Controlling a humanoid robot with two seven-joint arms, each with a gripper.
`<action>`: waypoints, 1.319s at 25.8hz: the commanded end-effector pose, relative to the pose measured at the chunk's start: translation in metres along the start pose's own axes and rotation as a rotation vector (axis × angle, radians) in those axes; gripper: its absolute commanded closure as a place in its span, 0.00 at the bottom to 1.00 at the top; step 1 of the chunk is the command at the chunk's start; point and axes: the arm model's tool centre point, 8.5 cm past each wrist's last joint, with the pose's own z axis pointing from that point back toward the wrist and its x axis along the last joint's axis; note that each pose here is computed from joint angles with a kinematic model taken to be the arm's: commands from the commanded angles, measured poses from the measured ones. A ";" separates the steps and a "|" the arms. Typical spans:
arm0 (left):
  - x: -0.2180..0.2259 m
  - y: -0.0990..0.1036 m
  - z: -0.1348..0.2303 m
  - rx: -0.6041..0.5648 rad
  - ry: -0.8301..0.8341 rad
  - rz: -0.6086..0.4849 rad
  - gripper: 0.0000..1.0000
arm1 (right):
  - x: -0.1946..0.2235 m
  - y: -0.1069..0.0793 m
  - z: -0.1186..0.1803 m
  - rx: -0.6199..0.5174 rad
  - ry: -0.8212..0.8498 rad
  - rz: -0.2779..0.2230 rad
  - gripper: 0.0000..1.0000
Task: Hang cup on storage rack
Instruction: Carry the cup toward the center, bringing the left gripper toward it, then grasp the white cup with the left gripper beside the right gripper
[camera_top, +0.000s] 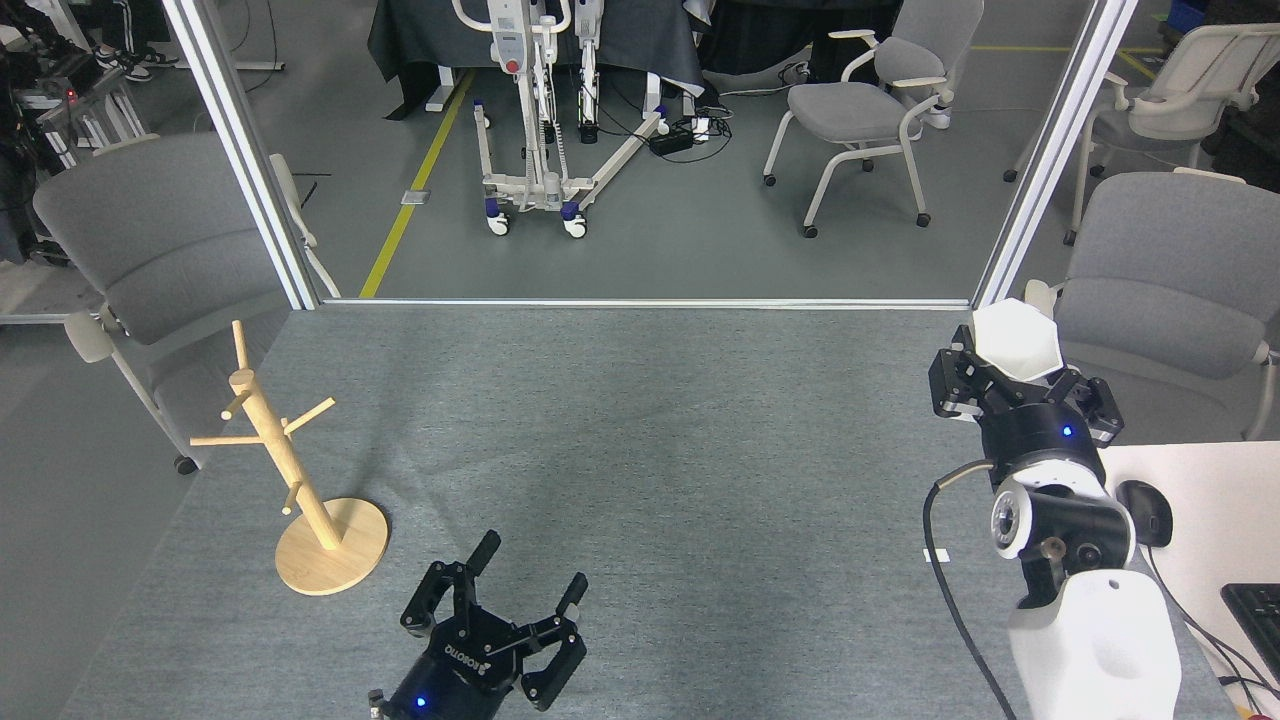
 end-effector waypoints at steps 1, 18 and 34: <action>0.039 -0.007 -0.008 -0.037 -0.081 -0.084 0.01 | 0.039 -0.014 0.016 0.013 0.010 -0.054 0.60; 0.078 0.001 -0.140 -0.087 -0.128 -0.317 0.01 | 0.173 0.003 0.065 0.134 0.057 -0.029 0.61; 0.081 0.013 -0.166 -0.233 -0.334 -0.225 0.01 | 0.197 0.028 0.078 0.239 0.017 0.005 0.61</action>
